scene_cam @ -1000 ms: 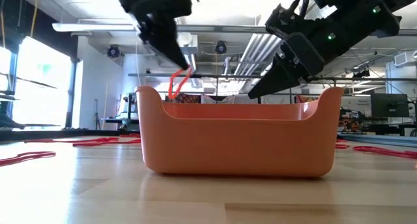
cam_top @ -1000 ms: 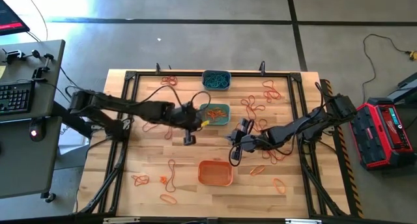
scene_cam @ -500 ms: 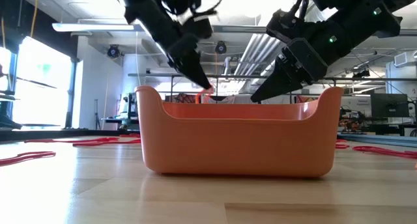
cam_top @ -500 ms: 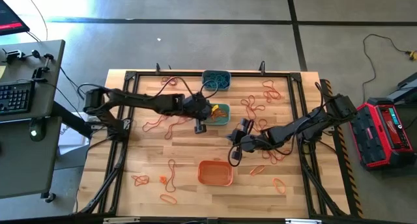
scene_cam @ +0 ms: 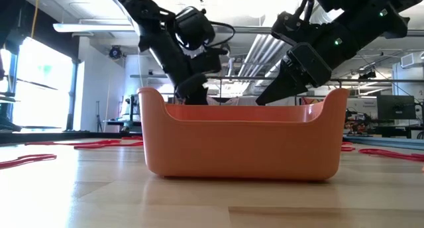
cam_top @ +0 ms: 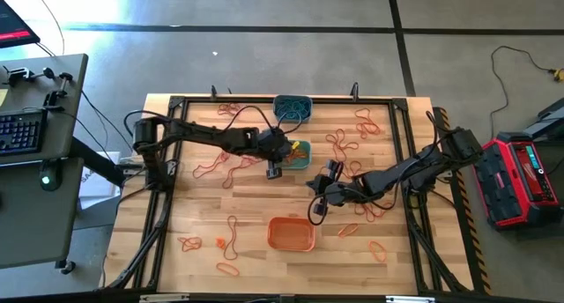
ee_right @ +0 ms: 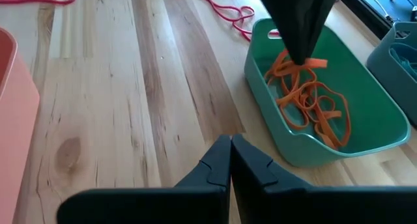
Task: Sort rubber bands into baskets
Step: Put the orange rubber band into the green bin
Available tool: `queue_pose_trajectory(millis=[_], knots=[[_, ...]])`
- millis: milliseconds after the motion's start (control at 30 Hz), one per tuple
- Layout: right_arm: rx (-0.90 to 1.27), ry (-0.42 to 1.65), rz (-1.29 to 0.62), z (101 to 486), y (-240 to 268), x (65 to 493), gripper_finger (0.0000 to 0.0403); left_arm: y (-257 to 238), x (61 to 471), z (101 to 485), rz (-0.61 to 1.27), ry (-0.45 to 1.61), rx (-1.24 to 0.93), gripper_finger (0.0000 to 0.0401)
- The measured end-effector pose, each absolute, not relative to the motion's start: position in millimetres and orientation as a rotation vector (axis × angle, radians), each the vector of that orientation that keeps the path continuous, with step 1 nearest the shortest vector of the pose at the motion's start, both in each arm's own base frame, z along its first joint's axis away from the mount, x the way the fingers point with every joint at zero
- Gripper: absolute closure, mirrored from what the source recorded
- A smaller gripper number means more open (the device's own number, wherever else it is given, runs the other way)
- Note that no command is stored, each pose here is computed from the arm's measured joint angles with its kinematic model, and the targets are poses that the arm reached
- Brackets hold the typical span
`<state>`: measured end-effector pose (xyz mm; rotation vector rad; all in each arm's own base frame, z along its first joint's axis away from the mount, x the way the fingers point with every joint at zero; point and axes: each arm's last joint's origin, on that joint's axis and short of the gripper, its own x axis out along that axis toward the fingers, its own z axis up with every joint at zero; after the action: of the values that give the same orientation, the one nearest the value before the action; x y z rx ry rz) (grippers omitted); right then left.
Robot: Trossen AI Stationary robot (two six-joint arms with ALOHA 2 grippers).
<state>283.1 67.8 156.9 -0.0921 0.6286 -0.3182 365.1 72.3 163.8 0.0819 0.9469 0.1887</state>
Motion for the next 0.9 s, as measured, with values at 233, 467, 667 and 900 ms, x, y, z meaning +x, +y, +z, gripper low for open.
queue_pose_trajectory(millis=[233, 467, 667, 900], knots=[[-0.090, 0.628, -0.319, 156.9, 67.8, 283.1, 0.0403, 62.7, 367.4, 162.1, 0.162, 0.947, 0.095, 0.0338], [-0.099, 0.636, -0.318, 156.4, 67.6, 282.7, 0.0403, 45.5, 364.5, 188.4, 0.096, 0.873, 0.187, 0.0287], [-0.101, 0.636, -0.317, 156.4, 67.6, 282.7, 0.0403, 34.2, 363.4, 199.2, 0.036, 0.829, 0.199, 0.0275], [-0.101, 0.636, -0.317, 156.4, 67.6, 282.7, 0.0403, 19.2, 348.5, 181.4, -0.098, 0.906, 0.191, 0.0275]])
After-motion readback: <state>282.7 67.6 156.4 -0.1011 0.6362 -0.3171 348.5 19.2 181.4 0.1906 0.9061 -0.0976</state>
